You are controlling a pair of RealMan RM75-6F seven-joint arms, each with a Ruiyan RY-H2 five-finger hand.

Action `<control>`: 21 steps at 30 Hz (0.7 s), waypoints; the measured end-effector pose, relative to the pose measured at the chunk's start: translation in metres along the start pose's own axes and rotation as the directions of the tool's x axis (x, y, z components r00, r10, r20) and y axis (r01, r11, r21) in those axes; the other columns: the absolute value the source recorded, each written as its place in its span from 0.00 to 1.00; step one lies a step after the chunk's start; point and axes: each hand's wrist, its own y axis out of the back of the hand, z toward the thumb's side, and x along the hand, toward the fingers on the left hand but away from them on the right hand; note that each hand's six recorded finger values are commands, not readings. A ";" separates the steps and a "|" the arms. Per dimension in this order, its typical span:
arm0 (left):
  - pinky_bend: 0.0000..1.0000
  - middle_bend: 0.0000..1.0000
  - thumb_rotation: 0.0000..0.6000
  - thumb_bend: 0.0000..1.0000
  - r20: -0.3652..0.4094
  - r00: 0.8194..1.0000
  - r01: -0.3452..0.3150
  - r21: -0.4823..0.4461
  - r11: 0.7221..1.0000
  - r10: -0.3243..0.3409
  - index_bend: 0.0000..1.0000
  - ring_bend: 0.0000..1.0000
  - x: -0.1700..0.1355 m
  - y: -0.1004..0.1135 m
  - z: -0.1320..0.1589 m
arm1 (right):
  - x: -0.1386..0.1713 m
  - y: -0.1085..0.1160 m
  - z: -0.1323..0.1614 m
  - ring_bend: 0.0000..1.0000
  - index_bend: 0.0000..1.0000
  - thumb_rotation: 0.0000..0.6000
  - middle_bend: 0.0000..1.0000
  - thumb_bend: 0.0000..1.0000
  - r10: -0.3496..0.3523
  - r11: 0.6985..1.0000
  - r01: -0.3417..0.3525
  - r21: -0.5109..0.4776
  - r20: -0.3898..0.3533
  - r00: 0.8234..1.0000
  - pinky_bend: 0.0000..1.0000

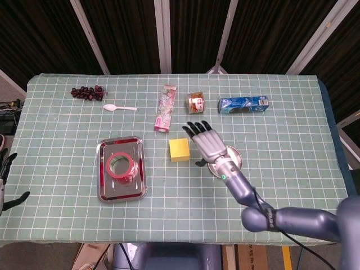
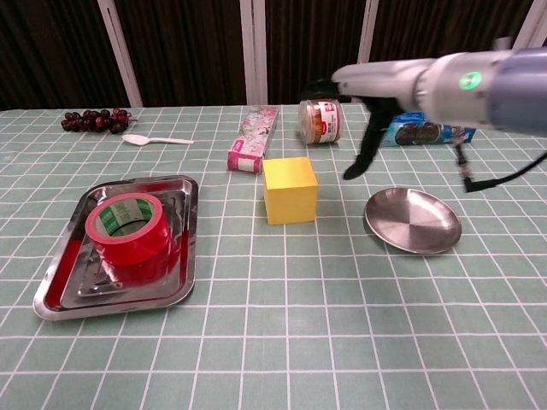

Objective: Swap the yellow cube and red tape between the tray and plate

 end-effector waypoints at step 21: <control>0.00 0.00 1.00 0.00 0.163 0.954 0.233 0.129 0.964 -0.252 0.01 0.00 0.058 -0.016 0.092 | 0.241 -0.053 -0.169 0.05 0.00 1.00 0.00 0.14 -0.241 0.959 0.270 -0.082 0.256 0.936 0.00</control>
